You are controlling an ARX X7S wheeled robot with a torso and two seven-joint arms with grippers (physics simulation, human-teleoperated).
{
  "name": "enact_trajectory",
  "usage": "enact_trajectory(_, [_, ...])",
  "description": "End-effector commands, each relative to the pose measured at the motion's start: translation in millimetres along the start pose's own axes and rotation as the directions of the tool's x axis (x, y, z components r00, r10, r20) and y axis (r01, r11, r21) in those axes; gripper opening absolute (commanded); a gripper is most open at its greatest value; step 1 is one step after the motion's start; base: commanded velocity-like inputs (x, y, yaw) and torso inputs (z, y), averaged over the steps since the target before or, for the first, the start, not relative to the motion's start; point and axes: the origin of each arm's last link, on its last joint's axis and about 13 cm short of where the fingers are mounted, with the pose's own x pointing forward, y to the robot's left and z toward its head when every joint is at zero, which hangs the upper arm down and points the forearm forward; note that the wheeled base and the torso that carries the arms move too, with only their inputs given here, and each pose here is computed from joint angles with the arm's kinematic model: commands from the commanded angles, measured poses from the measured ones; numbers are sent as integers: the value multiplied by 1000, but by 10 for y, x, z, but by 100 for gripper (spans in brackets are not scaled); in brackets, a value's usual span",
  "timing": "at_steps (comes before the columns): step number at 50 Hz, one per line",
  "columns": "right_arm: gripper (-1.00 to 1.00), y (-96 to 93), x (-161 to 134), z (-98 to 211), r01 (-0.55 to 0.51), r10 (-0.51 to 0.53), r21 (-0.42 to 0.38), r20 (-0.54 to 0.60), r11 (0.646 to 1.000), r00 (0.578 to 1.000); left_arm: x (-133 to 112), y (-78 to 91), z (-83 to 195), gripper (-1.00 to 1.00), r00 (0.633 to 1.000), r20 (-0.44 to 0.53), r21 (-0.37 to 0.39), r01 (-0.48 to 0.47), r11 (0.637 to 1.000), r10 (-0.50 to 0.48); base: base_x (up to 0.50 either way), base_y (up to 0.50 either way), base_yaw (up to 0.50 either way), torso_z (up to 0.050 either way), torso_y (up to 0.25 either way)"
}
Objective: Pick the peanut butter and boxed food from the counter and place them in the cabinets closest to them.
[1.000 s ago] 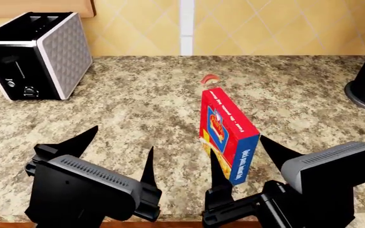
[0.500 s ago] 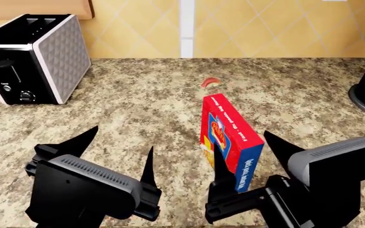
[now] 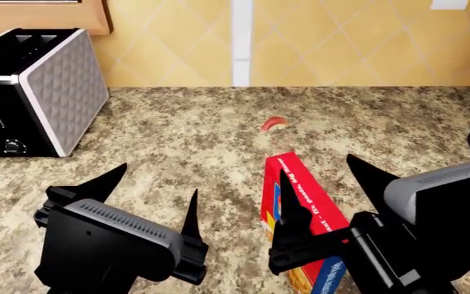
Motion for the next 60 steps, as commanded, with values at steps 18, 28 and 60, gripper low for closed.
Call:
enact_trajectory(18, [100,14,-106,40,-60,90,156,-191,986,977,15,-2,8,100,1000,-5,0,0,1000,0,0,0,0,0,0])
enact_trajectory(28, [100,-15,-159,72,-48,90,184,-223,982,971,16,-2,4,100,1000,-6,-2,0,1000,0,0,0,0,0,0])
enact_trajectory(60, [100,-81,-16,-402,12,54,184,-349,983,935,-3,-12,24,100,1000,3,-3,1,1000,-1,0,0,0,0,0])
